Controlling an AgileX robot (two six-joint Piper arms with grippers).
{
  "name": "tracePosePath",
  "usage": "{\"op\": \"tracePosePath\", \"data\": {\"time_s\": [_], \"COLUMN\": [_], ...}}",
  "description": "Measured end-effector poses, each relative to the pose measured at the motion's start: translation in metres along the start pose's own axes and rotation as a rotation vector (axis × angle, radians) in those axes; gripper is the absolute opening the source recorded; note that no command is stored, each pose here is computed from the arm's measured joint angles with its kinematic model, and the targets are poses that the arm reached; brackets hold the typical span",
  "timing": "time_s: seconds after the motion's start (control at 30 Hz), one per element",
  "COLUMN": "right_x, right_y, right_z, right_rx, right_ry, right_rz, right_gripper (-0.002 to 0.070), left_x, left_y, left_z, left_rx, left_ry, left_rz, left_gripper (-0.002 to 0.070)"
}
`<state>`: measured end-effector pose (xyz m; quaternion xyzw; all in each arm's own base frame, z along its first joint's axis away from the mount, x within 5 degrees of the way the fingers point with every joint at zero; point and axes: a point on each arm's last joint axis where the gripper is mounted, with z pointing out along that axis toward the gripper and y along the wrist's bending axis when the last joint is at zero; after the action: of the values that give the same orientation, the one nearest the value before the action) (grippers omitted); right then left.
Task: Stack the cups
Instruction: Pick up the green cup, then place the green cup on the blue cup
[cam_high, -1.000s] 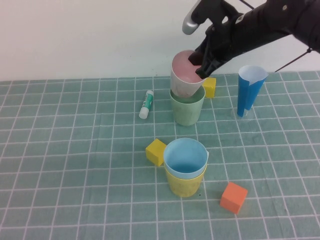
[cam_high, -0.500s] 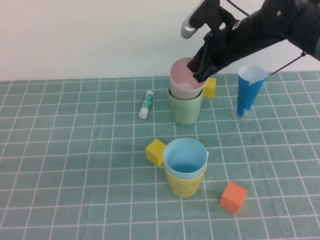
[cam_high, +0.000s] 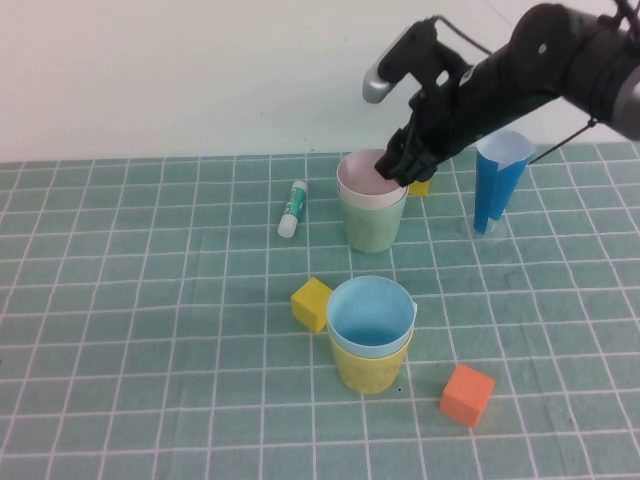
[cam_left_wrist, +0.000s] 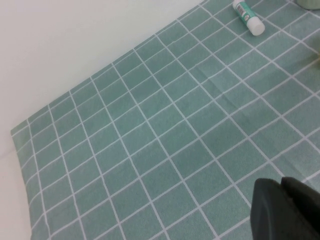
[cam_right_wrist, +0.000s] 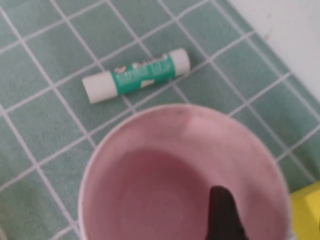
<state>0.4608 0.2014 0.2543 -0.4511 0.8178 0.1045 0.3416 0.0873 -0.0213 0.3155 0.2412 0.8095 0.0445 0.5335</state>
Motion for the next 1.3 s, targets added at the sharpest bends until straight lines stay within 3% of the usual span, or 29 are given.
{"op": "tracePosePath", "data": {"time_s": [0.17, 0.3, 0.37, 0.53, 0.73, 0.83, 1.1, 1.3], "right_x": [0.014, 0.015, 0.011, -0.010, -0.044, -0.054, -0.066, -0.038], "right_y": [0.001, 0.002, 0.002, 0.002, 0.020, 0.039, 0.119, 0.132], "right_z": [0.024, 0.027, 0.023, 0.001, -0.071, -0.100, -0.137, -0.115], "right_rx": [-0.027, -0.038, -0.043, -0.070, -0.166, -0.158, -0.206, -0.202], "right_ry": [0.045, 0.051, 0.047, 0.029, 0.058, 0.068, 0.118, 0.283], "right_rz": [0.048, 0.061, 0.062, 0.027, -0.056, -0.090, -0.225, -0.224], "right_gripper": [0.0344, 0.0134, 0.0073, 0.0065, 0.0064, 0.0064, 0.0062, 0.0061], "left_x": [0.000, 0.000, 0.001, 0.005, 0.006, 0.005, 0.007, 0.010], "left_y": [0.000, -0.001, -0.002, -0.006, -0.008, -0.009, -0.006, -0.005], "left_z": [0.000, 0.001, 0.002, 0.006, 0.007, 0.006, -0.002, -0.006], "left_rx": [0.002, 0.006, 0.010, 0.027, 0.043, 0.049, 0.043, 0.038], "left_ry": [0.001, -0.005, -0.013, -0.018, -0.023, -0.034, -0.071, -0.093], "left_rz": [-0.005, -0.003, -0.001, 0.010, 0.016, 0.016, 0.002, -0.005], "left_gripper": [0.0001, 0.0001, 0.0001, 0.0000, 0.0000, 0.0000, 0.0000, 0.0000]}}
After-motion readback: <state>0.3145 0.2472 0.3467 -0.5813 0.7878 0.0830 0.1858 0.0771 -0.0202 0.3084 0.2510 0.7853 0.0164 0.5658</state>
